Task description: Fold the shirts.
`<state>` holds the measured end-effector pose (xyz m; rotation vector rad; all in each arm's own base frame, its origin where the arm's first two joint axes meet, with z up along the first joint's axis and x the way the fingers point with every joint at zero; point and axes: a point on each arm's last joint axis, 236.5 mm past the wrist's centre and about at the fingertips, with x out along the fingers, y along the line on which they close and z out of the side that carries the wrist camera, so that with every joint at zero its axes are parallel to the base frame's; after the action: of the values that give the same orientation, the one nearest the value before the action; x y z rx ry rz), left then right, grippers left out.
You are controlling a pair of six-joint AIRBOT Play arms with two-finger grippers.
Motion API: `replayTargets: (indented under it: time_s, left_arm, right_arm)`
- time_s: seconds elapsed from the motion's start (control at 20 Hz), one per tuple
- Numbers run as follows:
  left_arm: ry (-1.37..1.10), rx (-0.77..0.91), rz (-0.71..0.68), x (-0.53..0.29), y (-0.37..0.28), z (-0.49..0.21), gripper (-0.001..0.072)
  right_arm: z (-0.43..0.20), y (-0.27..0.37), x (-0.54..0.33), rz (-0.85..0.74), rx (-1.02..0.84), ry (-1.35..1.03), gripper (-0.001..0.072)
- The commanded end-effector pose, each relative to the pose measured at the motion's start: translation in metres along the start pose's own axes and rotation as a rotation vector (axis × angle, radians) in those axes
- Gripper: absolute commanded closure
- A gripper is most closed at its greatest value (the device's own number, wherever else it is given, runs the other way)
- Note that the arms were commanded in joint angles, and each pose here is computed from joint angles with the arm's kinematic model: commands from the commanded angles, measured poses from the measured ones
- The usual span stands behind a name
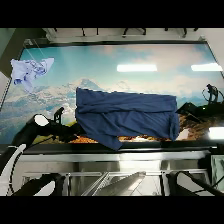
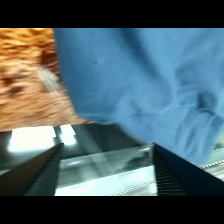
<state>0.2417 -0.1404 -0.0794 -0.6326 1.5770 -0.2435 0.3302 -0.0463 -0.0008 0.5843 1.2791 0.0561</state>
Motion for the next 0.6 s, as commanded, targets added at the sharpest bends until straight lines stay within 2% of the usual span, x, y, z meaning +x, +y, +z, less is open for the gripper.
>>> replayTargets:
  time_s: [0.0, 0.4, 0.45, 0.5, 0.55]
  left_arm:
    - [-0.020, -0.084, -0.102, 0.022, -0.008, -0.004, 0.0128]
    - [0.056, 0.037, -0.066, 0.081, -0.054, -0.016, 0.0132]
    - [0.056, 0.057, -0.066, 0.084, -0.061, -0.016, 0.0299]
    - [0.061, 0.081, -0.067, 0.086, -0.067, -0.017, 0.0538]
    - [0.067, 0.107, -0.071, 0.087, -0.074, -0.019, 0.0692]
  right_arm:
    - [0.000, 0.007, -0.004, 0.020, -0.008, -0.019, 0.0014]
    - [0.000, 0.006, -0.005, 0.016, -0.009, -0.021, 0.0014]
    - [0.000, 0.006, -0.005, 0.015, -0.012, -0.022, 0.0015]
    - [0.000, 0.006, -0.005, 0.015, -0.014, -0.022, 0.0014]
    - [0.000, 0.006, -0.005, 0.014, -0.017, -0.022, 0.0015]
